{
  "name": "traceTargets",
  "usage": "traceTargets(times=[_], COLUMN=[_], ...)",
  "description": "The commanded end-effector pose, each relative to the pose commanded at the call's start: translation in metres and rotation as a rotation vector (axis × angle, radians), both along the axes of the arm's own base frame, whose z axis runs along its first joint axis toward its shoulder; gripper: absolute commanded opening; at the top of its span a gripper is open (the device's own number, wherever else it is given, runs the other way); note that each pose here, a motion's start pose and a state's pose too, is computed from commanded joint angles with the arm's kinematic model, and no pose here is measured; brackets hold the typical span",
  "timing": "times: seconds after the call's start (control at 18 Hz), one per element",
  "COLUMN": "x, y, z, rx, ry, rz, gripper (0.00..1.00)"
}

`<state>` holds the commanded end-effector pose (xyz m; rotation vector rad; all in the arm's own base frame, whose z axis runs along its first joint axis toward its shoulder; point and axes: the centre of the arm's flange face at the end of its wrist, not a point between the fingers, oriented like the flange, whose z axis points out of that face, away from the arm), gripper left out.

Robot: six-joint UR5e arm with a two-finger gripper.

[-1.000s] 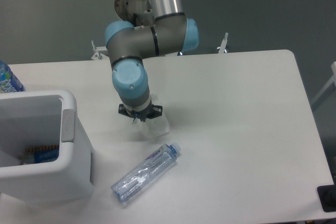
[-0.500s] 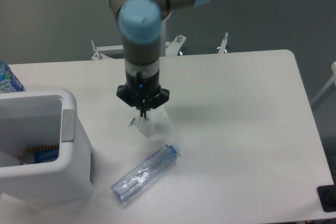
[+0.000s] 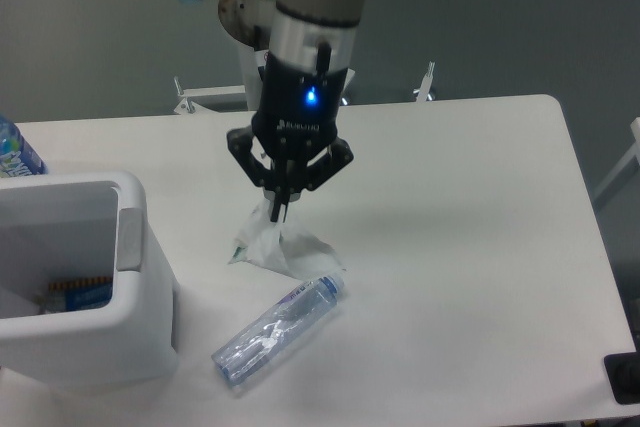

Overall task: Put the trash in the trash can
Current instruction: 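Lift the bag and carry it over the white trash bin, then open the gripper to drop the bag into the bin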

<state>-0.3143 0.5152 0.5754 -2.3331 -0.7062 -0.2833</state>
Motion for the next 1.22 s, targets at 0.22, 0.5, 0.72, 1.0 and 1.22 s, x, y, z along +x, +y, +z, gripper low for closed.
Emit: traceTargets(times=[0.22, 0.5, 0.72, 1.0, 1.22], x=[0.021, 0.096, 0.146, 0.170, 0.164], y=[0.006, 0.042, 0.063, 0.081, 0.091], z=[0.016, 0.012, 0.004, -0.014, -0.020], rx=[0.079, 0.073, 0.056, 0.034, 0.058], ry=[-0.041, -0.069, -0.094, -0.102, -0.073], rz=[-0.054, -0.180, -0.258, -0.316, -0.316], gripper=[0.07, 0.07, 0.11, 0.43, 0.99])
